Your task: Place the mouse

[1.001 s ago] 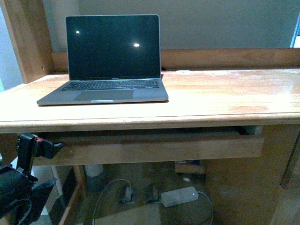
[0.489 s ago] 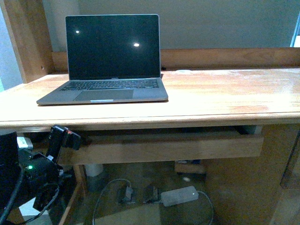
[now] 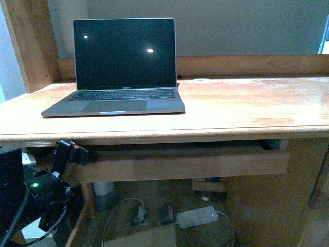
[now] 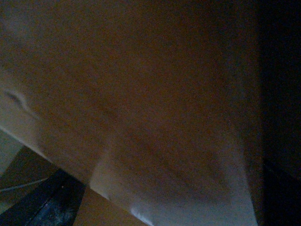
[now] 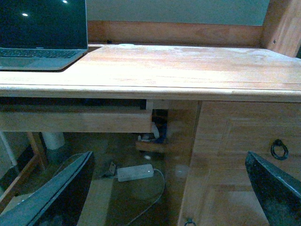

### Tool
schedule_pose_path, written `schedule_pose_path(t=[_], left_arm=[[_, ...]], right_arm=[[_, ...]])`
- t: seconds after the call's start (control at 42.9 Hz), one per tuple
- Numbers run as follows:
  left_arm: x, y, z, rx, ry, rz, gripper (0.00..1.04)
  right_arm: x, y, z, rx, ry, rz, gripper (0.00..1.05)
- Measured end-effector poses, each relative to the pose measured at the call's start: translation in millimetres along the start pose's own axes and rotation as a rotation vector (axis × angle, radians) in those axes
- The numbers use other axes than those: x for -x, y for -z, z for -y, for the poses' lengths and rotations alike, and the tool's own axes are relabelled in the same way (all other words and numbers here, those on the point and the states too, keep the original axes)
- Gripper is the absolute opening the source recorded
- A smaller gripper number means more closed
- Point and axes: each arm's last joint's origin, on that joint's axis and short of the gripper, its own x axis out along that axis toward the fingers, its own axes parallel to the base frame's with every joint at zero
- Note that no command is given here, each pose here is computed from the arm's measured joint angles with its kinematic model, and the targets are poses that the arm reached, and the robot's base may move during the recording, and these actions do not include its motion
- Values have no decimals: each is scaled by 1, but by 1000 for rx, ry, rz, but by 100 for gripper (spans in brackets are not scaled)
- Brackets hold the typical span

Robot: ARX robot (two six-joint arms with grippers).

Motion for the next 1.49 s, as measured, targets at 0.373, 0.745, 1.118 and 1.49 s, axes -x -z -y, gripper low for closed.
schedule_pose_path(t=[0.373,0.745,1.118,1.49], left_arm=[[-7,5,-3,22,60,51,92],[10,8,-6,195,107,17,56],[70,29,3,224,32,-40,56],[109,38,21,165,-231,-12,66]], right_arm=[[0,0,0,0,0,0,98],[0,0,0,0,0,0,98],[0,0,0,0,0,0,98],[0,0,0,0,0,0,98]])
